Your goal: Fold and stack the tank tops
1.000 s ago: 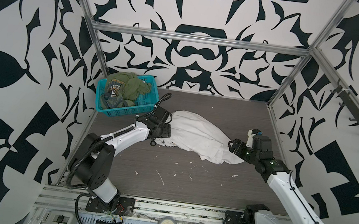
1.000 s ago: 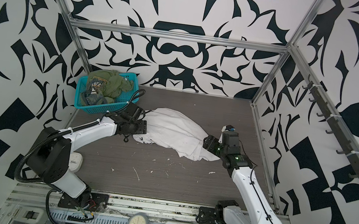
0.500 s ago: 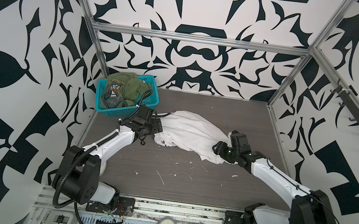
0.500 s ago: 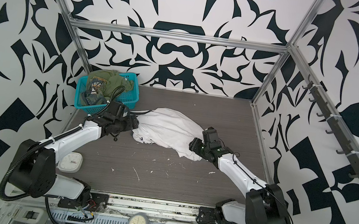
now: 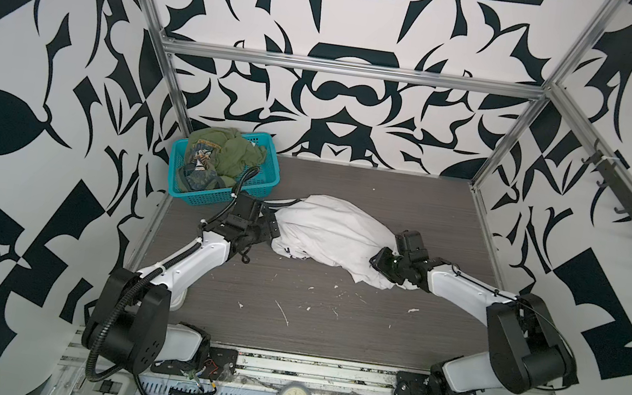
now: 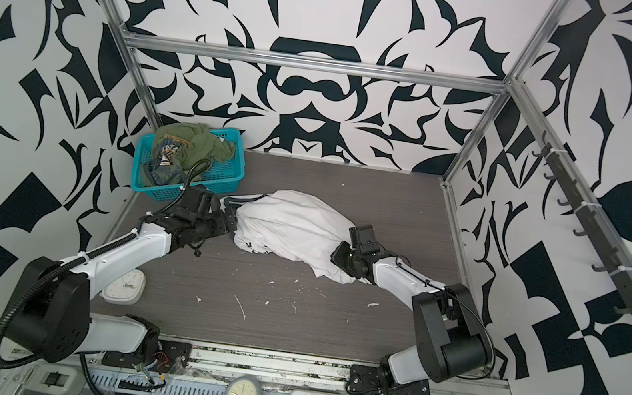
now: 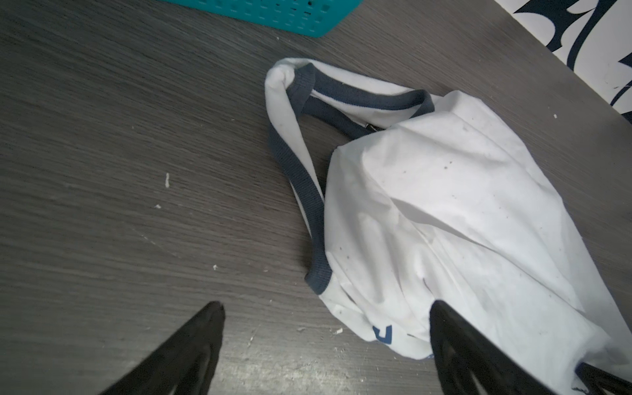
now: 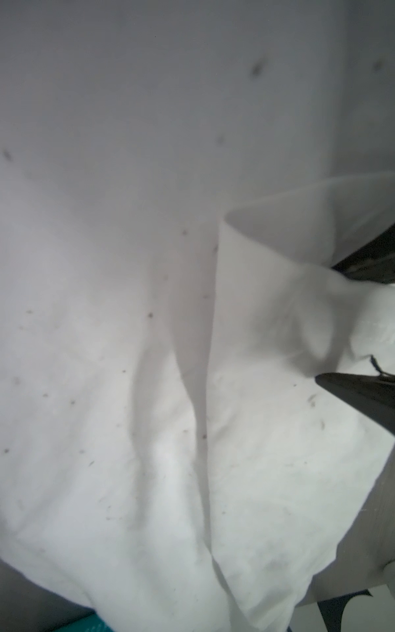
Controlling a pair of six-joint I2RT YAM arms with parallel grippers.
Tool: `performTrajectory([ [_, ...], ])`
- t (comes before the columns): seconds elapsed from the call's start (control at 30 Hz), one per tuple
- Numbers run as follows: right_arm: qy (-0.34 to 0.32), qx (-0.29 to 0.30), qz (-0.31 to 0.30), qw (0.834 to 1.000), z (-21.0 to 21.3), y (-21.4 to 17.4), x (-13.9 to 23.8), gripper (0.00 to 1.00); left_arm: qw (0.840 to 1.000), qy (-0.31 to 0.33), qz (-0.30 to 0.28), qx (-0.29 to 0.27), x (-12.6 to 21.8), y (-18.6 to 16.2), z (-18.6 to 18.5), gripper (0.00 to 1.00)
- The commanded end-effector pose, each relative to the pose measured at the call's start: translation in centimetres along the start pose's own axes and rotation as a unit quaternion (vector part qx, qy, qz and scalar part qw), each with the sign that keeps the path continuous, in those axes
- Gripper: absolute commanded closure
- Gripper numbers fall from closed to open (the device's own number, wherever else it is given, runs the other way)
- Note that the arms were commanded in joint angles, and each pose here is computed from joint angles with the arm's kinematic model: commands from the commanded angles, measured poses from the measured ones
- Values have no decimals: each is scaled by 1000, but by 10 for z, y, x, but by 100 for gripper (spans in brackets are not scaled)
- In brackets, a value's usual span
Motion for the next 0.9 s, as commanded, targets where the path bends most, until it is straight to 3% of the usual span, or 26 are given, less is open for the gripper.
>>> performTrajectory([
  [0.0, 30, 12, -29, 999, 22, 23, 8, 68, 1000, 3, -16, 10, 2, 5, 5, 4],
  [0.1, 22, 28, -40, 999, 24, 29, 21, 80, 1000, 9, -14, 13, 0, 6, 7, 4],
  [0.23, -42, 75, -79, 993, 14, 43, 66, 100, 1000, 9, -14, 18, 1, 12, 3, 4],
  [0.33, -119, 81, -144, 979, -12, 57, 116, 100, 1000, 1, -18, 18, 4, 19, -4, 4],
  [0.53, -172, 39, -244, 954, -55, 64, 199, 100, 1000, -12, 6, 24, -4, 23, -22, 4],
  [0.63, -177, 24, -265, 947, -65, 56, 208, 100, 999, 0, 33, 24, -16, 20, -27, 7],
  [0.8, -173, 15, -245, 954, -73, 42, 191, 100, 996, 36, 81, 12, -37, 5, -30, 22],
  [0.87, -175, 14, -236, 956, -75, 39, 186, 100, 994, 31, 100, -15, -42, -8, -46, 24],
])
Point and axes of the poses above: each gripper's point midway between its finger pads, its own x axis back along the fingers, its own z axis along the line the jaws close on, y = z × x, the point moved 1 cm from there along x, back along the fingers, and after that the axes turned 13 degrees about x, right-handed, at the moved point
